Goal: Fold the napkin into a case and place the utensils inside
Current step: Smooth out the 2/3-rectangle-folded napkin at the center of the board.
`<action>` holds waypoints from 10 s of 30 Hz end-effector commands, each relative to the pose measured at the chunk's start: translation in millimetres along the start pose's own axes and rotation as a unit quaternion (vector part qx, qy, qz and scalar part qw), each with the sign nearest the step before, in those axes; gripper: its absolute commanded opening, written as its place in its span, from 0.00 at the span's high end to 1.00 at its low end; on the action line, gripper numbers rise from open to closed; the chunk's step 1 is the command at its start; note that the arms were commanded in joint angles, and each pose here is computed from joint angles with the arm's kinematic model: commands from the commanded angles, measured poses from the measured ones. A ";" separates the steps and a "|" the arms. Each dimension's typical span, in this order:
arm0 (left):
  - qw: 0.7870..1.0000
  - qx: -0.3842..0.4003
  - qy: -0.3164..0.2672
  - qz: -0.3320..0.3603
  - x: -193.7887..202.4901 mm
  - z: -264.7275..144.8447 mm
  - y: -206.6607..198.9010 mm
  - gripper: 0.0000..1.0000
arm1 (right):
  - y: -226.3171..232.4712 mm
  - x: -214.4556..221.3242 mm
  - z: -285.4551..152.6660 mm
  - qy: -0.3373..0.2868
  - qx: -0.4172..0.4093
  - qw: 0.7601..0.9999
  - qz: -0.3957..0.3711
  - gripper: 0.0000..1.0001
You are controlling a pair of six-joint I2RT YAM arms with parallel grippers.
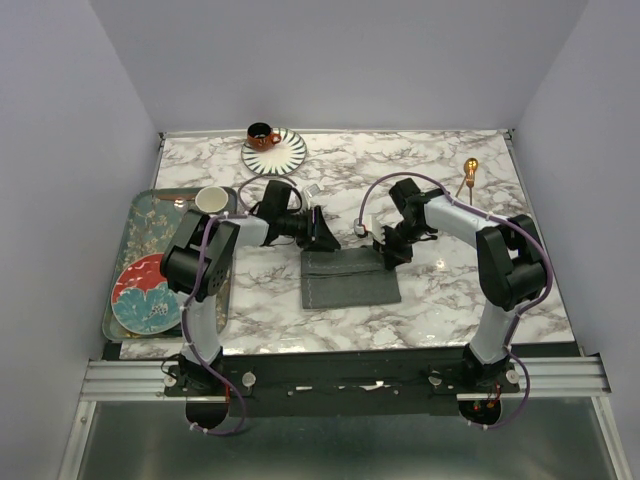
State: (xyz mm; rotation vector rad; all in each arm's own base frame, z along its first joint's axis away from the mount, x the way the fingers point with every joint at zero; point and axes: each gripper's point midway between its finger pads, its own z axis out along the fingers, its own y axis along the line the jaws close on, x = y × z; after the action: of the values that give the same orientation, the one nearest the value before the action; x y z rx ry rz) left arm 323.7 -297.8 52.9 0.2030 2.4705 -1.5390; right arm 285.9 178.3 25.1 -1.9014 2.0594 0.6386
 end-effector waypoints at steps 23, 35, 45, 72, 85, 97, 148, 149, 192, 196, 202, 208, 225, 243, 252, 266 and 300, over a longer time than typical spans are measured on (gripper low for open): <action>0.993 -0.087 0.061 -0.045 56.2 5.0 66.2 0.73 | 24.5 -41.8 -71.0 -0.062 -0.027 0.996 0.064 0.41; 0.994 -0.087 0.062 -0.026 49.9 6.1 64.6 0.74 | -64.7 -86.4 -84.5 -0.124 0.032 0.961 0.244 0.48; 0.994 -0.090 0.061 -0.018 50.2 5.4 66.2 0.74 | -55.3 -53.0 -54.8 -0.058 0.046 0.931 0.358 0.53; 0.994 -0.091 0.057 -0.011 52.0 3.0 66.6 0.74 | -8.4 -25.1 -32.1 -0.047 0.021 0.868 0.493 0.84; 0.998 -0.058 0.019 -0.011 33.2 -5.6 42.1 0.71 | -6.3 27.2 1.5 0.037 0.047 0.861 0.505 0.99; 0.998 0.036 -0.044 0.035 -15.2 16.1 -70.7 0.61 | -5.2 27.0 8.0 0.035 0.042 0.846 0.530 0.99; 0.986 -0.076 -0.017 -0.149 23.7 118.2 38.1 0.85 | 5.1 -11.8 -25.7 -0.035 0.011 0.844 0.535 0.84; 0.986 -0.076 -0.019 -0.145 22.1 117.3 38.8 0.85 | 4.3 -16.7 -32.3 -0.045 0.011 0.844 0.535 0.81; 0.996 0.007 0.022 -0.091 43.8 23.1 17.8 0.52 | 2.2 36.6 28.3 0.016 0.012 0.751 0.660 0.86; 0.994 0.004 0.029 -0.110 49.8 18.0 41.3 0.52 | 2.2 39.8 29.1 0.020 0.018 0.751 0.659 0.87; 0.994 0.053 0.011 -0.100 30.3 -2.3 11.0 0.53 | 0.1 40.2 28.2 0.020 0.022 0.754 0.656 0.87; 0.997 0.028 -0.016 -0.075 15.2 -32.7 9.7 0.53 | -3.7 38.3 25.4 0.016 0.027 0.758 0.651 0.87; 0.998 0.021 -0.048 0.045 -22.8 5.2 -44.3 0.87 | -5.1 34.5 23.3 0.010 0.024 0.759 0.650 0.90; 0.998 -0.023 0.042 -0.049 29.1 98.6 -0.1 0.93 | 2.0 1.9 8.2 -0.054 -0.033 0.789 0.610 0.85; 0.996 -0.042 0.058 -0.049 39.4 99.5 20.6 0.96 | 30.7 -77.2 -39.7 -0.242 -0.243 0.815 0.467 0.38; 0.996 -0.053 0.058 -0.046 39.1 95.3 27.8 0.97 | 34.0 -25.1 30.0 -0.166 -0.242 0.772 0.563 0.40; 0.997 -0.023 0.053 -0.047 37.8 -23.2 66.7 0.65 | 28.9 3.8 55.4 -0.098 -0.177 0.736 0.647 0.68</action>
State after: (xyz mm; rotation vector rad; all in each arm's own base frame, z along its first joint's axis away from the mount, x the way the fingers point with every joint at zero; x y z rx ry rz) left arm 299.9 -274.0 29.3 0.1783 2.5315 -1.6756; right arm 260.6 220.2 23.1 -0.1633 2.8044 1.7244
